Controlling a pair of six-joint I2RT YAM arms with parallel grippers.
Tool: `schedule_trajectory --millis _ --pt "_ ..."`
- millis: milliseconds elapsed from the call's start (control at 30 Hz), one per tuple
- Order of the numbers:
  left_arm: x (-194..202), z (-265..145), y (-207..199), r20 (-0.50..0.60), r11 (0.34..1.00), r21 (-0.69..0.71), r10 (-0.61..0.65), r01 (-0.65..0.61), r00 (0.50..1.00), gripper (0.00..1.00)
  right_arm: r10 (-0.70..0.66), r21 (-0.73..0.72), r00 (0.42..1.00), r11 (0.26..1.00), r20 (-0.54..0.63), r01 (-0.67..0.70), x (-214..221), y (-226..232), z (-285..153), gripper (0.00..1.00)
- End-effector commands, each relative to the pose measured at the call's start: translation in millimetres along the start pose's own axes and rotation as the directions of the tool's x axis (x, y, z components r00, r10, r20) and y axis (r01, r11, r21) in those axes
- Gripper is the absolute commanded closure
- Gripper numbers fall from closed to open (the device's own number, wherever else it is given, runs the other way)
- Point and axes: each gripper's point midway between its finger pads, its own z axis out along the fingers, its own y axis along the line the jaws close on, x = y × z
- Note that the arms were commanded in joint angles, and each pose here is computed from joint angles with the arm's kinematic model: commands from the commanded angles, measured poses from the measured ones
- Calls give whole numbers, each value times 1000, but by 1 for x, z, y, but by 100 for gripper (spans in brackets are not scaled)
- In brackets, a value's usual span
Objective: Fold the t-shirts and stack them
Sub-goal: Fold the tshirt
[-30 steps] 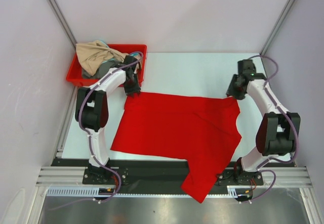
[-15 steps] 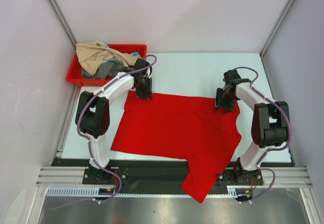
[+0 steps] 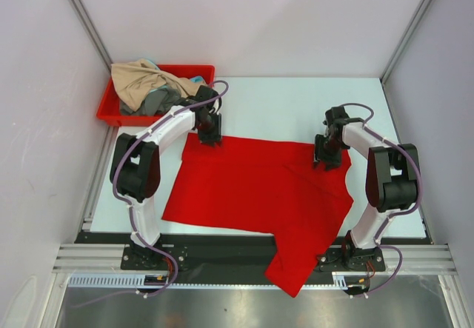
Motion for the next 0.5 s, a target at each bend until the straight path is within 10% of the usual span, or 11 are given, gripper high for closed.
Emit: schedule_trajectory --millis 0,467 --pt "-14 -18 -8 63 999 35 19 -21 998 66 -18 -14 1000 1000 2 18 -1 1 -1 52" --pt "-17 -14 -9 64 999 36 19 -21 998 66 8 -63 1000 998 24 -7 11 18 -42 98"
